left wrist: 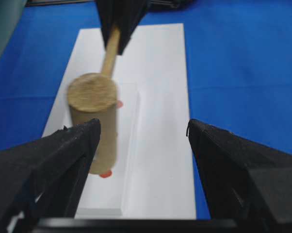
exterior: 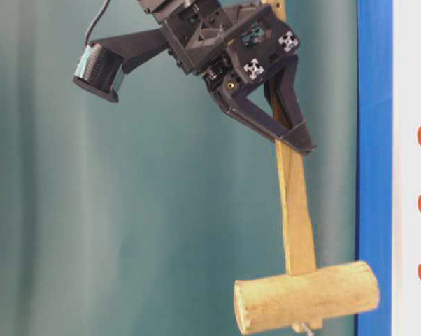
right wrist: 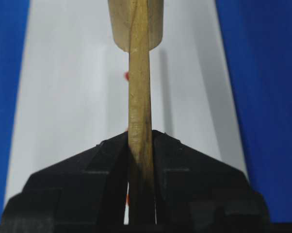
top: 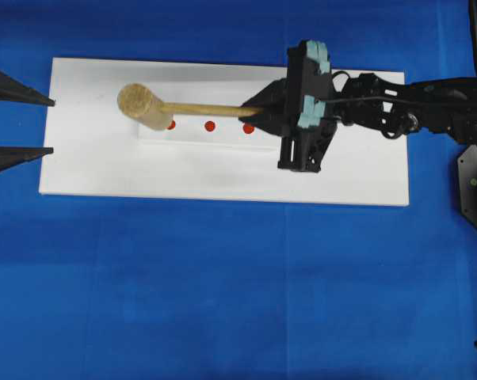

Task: Hit the mark with a hammer.
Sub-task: 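Swing the mallet head down onto the red dots with the right gripper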

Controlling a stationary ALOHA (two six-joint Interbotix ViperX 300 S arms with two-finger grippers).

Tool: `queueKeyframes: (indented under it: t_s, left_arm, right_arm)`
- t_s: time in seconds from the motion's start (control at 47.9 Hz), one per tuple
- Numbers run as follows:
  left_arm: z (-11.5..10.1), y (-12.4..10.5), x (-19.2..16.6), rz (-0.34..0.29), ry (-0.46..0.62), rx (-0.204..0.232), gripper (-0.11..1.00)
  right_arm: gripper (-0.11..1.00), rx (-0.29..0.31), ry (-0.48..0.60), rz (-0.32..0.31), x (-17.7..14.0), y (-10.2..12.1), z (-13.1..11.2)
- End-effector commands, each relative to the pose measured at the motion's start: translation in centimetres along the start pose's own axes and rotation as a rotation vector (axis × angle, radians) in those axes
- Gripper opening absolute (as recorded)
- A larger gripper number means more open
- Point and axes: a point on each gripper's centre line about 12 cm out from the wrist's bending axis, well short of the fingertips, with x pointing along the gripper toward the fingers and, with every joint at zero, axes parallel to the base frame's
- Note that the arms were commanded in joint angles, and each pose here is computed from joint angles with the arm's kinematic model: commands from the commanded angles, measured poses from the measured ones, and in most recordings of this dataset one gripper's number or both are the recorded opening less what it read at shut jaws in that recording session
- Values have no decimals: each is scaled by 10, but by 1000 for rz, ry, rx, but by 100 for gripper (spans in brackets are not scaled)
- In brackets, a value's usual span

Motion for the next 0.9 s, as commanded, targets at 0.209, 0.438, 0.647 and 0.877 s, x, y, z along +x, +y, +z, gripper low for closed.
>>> queueKeyframes:
  t_s: [0.209,0.438,0.647,0.877]
  left_arm:
    - [3,1,0,4,-9,1,69]
    - [3,1,1,4,-9,-1,69]
    - [2,1,1,4,-7,-4,69]
    - [3,1,1,5,-12,-5,69]
  right_arm:
    - [3,5,-74,-13,-9,-2,20]
    - [3,29,-21,-14,-1,-2,3]
    - [3,89,151,15,18,4,-38]
    - [3,83,109,-3,13,1,-32]
